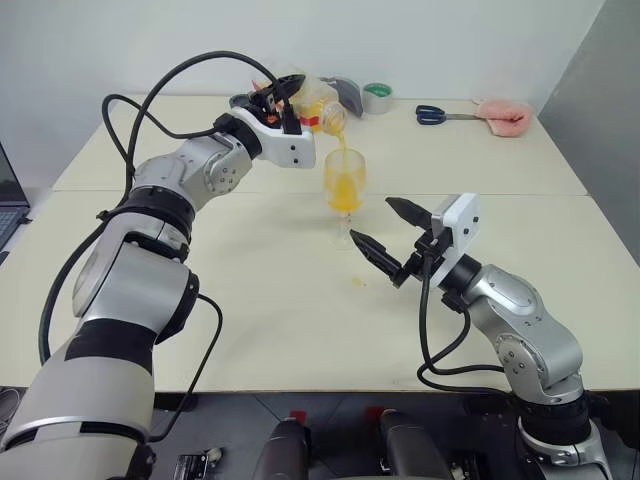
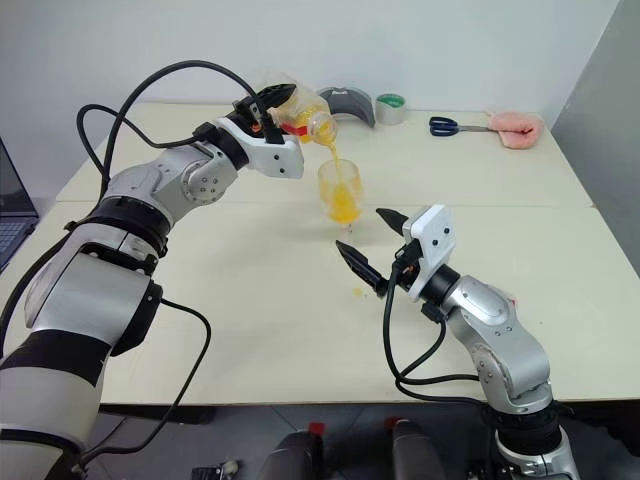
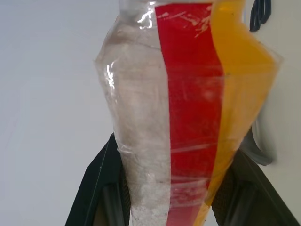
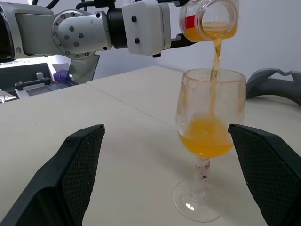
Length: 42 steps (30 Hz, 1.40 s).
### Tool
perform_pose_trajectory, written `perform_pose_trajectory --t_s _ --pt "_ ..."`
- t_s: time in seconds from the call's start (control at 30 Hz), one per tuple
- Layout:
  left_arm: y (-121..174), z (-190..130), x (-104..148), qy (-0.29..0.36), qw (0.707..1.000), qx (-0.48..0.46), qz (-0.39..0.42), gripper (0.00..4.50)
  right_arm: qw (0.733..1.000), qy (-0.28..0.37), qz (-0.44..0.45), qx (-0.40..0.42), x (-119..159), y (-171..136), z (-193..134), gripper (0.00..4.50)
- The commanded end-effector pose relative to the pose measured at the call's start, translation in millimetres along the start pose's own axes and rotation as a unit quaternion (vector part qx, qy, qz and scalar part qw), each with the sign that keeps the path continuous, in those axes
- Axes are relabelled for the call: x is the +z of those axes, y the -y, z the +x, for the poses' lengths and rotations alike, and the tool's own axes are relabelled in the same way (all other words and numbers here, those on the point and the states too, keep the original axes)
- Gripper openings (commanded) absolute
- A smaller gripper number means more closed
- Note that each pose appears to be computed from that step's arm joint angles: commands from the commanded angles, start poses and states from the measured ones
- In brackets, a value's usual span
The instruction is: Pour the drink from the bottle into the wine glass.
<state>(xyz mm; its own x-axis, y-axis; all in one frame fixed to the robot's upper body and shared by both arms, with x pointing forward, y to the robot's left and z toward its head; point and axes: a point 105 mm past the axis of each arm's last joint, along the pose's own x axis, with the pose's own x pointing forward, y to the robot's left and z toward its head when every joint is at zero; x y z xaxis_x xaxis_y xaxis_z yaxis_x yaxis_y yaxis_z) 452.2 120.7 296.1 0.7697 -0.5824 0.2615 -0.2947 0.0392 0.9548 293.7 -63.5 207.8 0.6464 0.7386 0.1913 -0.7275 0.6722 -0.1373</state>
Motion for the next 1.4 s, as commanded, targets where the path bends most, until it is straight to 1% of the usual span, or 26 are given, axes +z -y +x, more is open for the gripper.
perform_pose_trajectory --t_s 0.03,0.67,1.4 --pt "-27.7 5.5 0.0 0.003 0.999 0.037 0.016 1.72 1.000 0.027 -0.014 0.009 12.5 -6.6 -0.9 4.50" --pt "-31.1 6.4 0.3 0.005 0.999 0.040 0.028 1.72 0.999 0.027 -0.013 0.015 11.8 -9.2 0.3 4.50" --pt "-35.2 8.5 1.6 0.008 0.998 0.043 0.042 1.72 0.999 0.029 -0.017 0.001 10.7 -5.8 1.8 4.50"
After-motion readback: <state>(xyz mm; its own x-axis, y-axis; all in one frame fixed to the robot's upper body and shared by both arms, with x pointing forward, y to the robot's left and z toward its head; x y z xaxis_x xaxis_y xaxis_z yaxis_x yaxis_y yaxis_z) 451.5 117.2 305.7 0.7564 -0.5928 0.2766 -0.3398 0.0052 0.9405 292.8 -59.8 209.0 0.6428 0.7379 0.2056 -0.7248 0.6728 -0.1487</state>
